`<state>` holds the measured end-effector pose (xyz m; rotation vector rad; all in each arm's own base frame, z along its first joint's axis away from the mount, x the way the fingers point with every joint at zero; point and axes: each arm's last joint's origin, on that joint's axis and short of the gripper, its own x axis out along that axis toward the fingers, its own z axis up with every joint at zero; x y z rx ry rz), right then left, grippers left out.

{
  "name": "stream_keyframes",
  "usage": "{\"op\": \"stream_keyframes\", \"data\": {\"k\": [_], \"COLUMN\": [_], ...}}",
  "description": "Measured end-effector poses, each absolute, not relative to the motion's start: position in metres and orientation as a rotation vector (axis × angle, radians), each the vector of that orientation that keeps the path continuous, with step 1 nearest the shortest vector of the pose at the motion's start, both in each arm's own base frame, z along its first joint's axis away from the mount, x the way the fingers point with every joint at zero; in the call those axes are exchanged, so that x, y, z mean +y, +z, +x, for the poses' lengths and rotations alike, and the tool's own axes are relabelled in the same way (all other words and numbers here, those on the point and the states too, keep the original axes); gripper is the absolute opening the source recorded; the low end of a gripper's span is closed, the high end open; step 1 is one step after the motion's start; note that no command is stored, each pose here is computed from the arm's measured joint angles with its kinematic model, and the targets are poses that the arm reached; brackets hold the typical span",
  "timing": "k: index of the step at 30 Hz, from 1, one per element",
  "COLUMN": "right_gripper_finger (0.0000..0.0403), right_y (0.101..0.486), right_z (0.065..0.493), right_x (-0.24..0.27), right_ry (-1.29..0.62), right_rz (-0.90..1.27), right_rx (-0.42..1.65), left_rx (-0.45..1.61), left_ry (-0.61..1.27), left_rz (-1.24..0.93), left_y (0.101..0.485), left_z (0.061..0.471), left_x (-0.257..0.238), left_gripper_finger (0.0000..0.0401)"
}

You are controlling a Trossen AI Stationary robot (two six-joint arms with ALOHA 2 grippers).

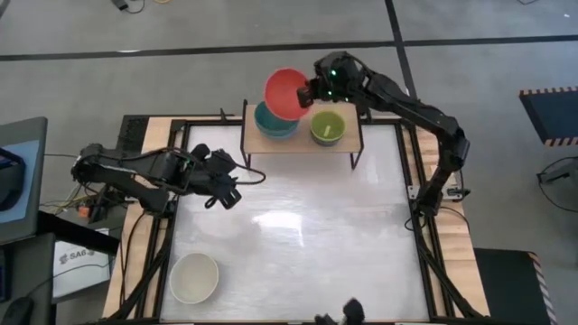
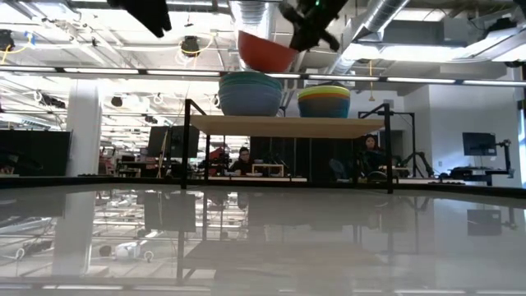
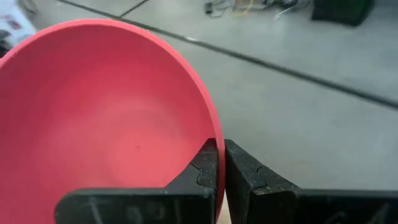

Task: Place and stack bowls onto a shelf
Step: Stack the orange bowl on top of the green bowl on the shelf

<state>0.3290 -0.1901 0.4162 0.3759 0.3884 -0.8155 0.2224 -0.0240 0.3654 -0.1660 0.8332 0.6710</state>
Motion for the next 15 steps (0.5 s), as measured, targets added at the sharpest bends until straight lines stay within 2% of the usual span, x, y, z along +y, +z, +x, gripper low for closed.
{"op": "stream_keyframes", "data": {"k": [4,10,15], "right_gripper_finger": [0.0032,0.0032,0.0076], "right_y": [0.401,0.378,0.365], "right_z": [0.337,0.353,0.364], "right_x": [-0.208,-0.222,-0.222], "right_ry": [-0.745,-0.746,-0.748], "right_rz": [0.456,0.488,0.524], "right_rx": [0.415,0.521,0.552], "left_rx": [0.87,0.86,0.823], "left_ry": [0.695,0.595,0.531], "left_rz": [-0.138,-0.142,-0.148], "left_y": [0.366,0.373,0.377], "left_z": [0.224,0.228,0.228], "left_x": [0.002,0.043,0.063], "left_gripper_finger": [0.0183,0.0176,0.0169]}}
